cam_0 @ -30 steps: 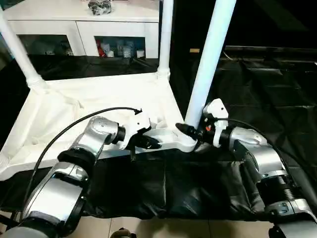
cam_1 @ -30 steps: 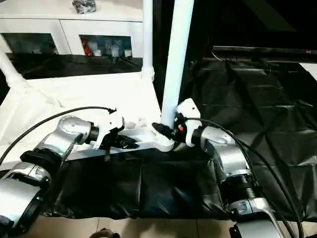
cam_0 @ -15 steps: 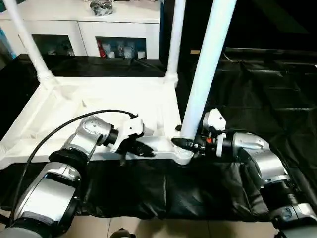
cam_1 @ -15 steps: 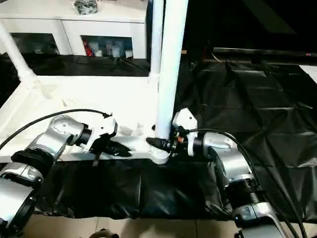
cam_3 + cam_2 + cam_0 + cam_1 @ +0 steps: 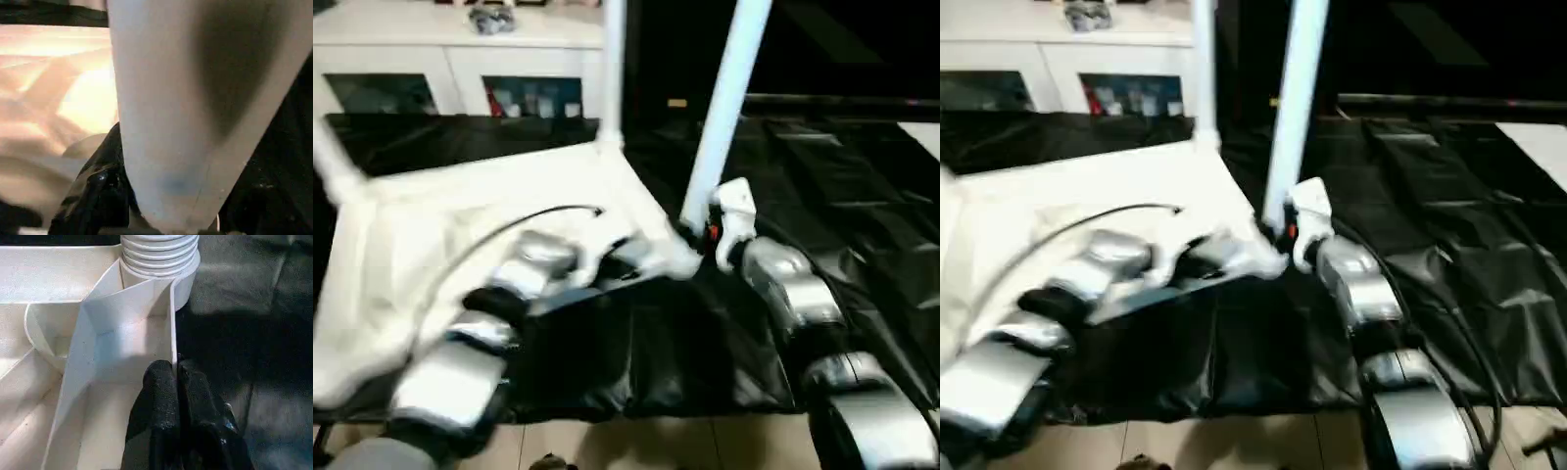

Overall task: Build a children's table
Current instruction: Insert table leg to table base

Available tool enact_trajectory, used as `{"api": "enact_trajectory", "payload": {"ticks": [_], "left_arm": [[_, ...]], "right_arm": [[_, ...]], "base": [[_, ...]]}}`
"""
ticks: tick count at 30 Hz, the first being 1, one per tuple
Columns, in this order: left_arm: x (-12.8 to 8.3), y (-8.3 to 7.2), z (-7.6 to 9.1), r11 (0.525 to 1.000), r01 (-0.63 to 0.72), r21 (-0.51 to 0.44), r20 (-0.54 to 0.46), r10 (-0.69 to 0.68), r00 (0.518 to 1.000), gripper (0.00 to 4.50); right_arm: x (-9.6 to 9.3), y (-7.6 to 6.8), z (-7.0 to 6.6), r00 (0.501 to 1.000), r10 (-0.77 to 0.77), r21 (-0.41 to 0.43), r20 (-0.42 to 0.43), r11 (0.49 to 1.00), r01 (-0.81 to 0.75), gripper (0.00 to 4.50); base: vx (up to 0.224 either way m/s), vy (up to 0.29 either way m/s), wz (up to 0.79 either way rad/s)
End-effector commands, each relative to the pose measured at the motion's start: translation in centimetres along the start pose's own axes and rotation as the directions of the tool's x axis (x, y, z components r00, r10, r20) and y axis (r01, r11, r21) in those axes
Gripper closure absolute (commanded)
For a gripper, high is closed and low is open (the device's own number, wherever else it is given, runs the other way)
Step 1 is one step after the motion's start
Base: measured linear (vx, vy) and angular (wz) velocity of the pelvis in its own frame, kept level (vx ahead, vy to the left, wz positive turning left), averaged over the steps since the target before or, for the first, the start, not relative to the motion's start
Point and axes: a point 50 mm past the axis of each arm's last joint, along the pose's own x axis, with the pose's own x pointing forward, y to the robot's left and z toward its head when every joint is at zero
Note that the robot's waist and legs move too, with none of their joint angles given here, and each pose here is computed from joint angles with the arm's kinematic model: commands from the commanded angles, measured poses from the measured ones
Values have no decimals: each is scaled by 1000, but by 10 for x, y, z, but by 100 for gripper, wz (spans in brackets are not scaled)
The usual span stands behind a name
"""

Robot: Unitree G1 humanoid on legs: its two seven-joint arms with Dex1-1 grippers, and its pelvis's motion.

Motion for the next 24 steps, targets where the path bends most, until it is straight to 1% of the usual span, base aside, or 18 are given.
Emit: {"api": "enact_trajectory", "payload": {"ticks": [1, 7, 12, 13, 15, 16, 17, 18, 19, 20, 21, 22, 24], "left_arm": [[7, -3, 40, 996, 1, 85, 111, -11, 994, 450], [8, -4, 36, 996, -5, 94, 88, -3, 996, 450], [7, -4, 34, 995, -13, 100, 79, 5, 997, 450], [7, -4, 33, 995, -13, 99, 80, 5, 997, 450], [7, -4, 34, 995, -9, 100, 84, 0, 996, 450], [7, -4, 33, 995, -8, 100, 85, 0, 996, 450], [6, -4, 33, 995, -8, 100, 85, -1, 996, 450], [6, -4, 33, 995, -5, 102, 88, -4, 996, 450], [6, -4, 33, 995, -5, 102, 88, -4, 996, 450], [5, -3, 33, 995, -4, 103, 90, -6, 996, 450], [4, -3, 32, 994, 1, 112, 94, -12, 996, 450], [3, -3, 31, 993, 10, 122, 98, -22, 995, 450], [1, -3, 30, 991, 21, 134, 101, -35, 994, 450]], "right_arm": [[2, 19, -43, 982, 44, 68, -185, 997, -32, 262], [6, 24, -42, 981, 57, 58, -184, 997, -47, 262], [12, 27, -36, 987, 49, 53, -156, 998, -41, 262], [12, 28, -34, 988, 54, 56, -145, 997, -46, 227], [13, 28, -30, 992, 65, 65, -113, 996, -58, 192], [13, 28, -29, 992, 67, 66, -107, 996, -61, 183], [14, 28, -28, 993, 71, 67, -99, 996, -64, 183], [14, 27, -25, 994, 74, 67, -82, 995, -68, 171], [14, 27, -25, 994, 74, 67, -82, 995, -68, 159], [14, 27, -23, 994, 79, 63, -70, 995, -75, 159], [14, 26, -20, 995, 89, 60, -55, 995, -85, 140], [14, 24, -17, 994, 105, 50, -32, 993, -103, 140], [12, 22, -14, 992, 125, 33, -10, 992, -124, 112]], "base": [[0, 0, 0], [0, 0, 0], [0, 0, 0], [0, 0, 0], [0, 0, 0], [0, 0, 0], [0, 0, 0], [0, 0, 0], [0, 0, 0], [0, 0, 0], [0, 0, 0], [0, 0, 0], [0, 0, 0]]}}
